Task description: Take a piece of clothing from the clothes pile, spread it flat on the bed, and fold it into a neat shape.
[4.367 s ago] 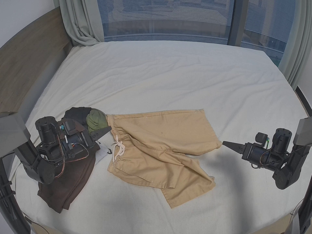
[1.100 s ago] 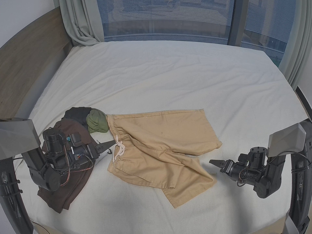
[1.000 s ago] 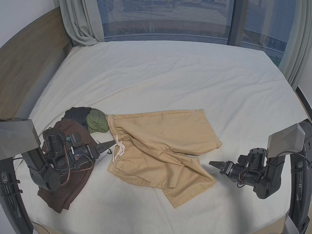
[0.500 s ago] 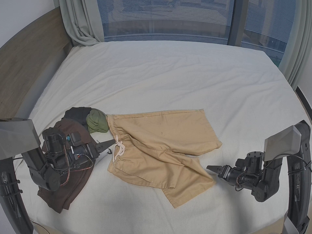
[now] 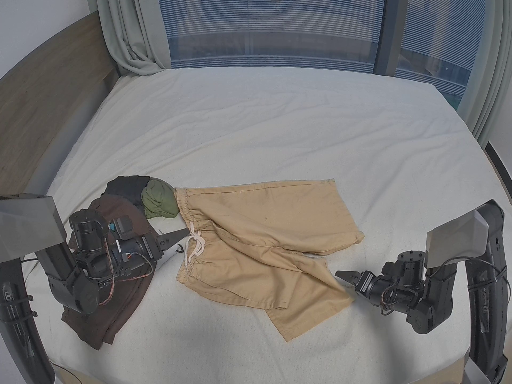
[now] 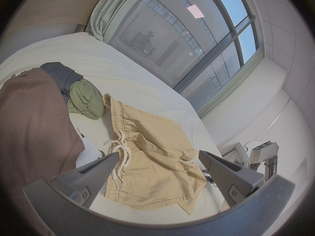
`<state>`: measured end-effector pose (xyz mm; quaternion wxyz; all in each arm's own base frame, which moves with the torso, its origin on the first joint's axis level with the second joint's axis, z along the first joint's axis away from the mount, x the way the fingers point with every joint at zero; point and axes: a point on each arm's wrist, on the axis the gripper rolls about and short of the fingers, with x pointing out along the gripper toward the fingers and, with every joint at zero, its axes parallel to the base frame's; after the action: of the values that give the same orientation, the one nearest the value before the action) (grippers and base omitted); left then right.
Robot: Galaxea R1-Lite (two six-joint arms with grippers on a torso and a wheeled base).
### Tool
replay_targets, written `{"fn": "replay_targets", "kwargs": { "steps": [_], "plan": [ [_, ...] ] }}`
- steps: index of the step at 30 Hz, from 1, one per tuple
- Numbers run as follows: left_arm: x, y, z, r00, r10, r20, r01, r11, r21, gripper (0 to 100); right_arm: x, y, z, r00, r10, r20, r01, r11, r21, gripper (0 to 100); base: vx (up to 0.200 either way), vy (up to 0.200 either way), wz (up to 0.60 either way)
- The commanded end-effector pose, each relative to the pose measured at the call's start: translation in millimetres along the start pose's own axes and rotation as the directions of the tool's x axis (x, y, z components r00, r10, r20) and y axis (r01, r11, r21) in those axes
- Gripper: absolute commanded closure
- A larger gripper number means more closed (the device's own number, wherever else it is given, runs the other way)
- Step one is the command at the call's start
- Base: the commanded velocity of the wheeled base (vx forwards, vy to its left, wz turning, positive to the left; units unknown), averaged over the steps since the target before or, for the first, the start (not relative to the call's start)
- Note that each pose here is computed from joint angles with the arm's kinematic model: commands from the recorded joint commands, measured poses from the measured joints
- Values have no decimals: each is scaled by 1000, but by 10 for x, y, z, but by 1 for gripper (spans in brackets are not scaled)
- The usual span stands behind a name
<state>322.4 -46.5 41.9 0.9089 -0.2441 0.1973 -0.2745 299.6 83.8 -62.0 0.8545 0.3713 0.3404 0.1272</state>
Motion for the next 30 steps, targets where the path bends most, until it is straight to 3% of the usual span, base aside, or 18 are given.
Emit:
{"fn": "replay_targets", "kwargs": {
  "steps": [1,14,15,30],
  "plan": [
    [-1,1,1,1000,0,0,0,1000,-1,0,11,10,-21,1000,3,-9,-3,1000,7,0,0,0,0],
    [1,-3,1,1000,-2,1,2,1000,0,0,0,25,-25,1000,3,-10,-3,1000,16,0,0,0,0],
    [1,-3,1,1000,-2,1,2,1000,0,0,0,26,-23,1000,4,-9,-4,1000,16,100,0,0,0],
    [1,-3,1,1000,-2,1,2,1000,0,0,4,22,7,1000,-6,16,6,1000,15,100,0,0,0]
  ]
}}
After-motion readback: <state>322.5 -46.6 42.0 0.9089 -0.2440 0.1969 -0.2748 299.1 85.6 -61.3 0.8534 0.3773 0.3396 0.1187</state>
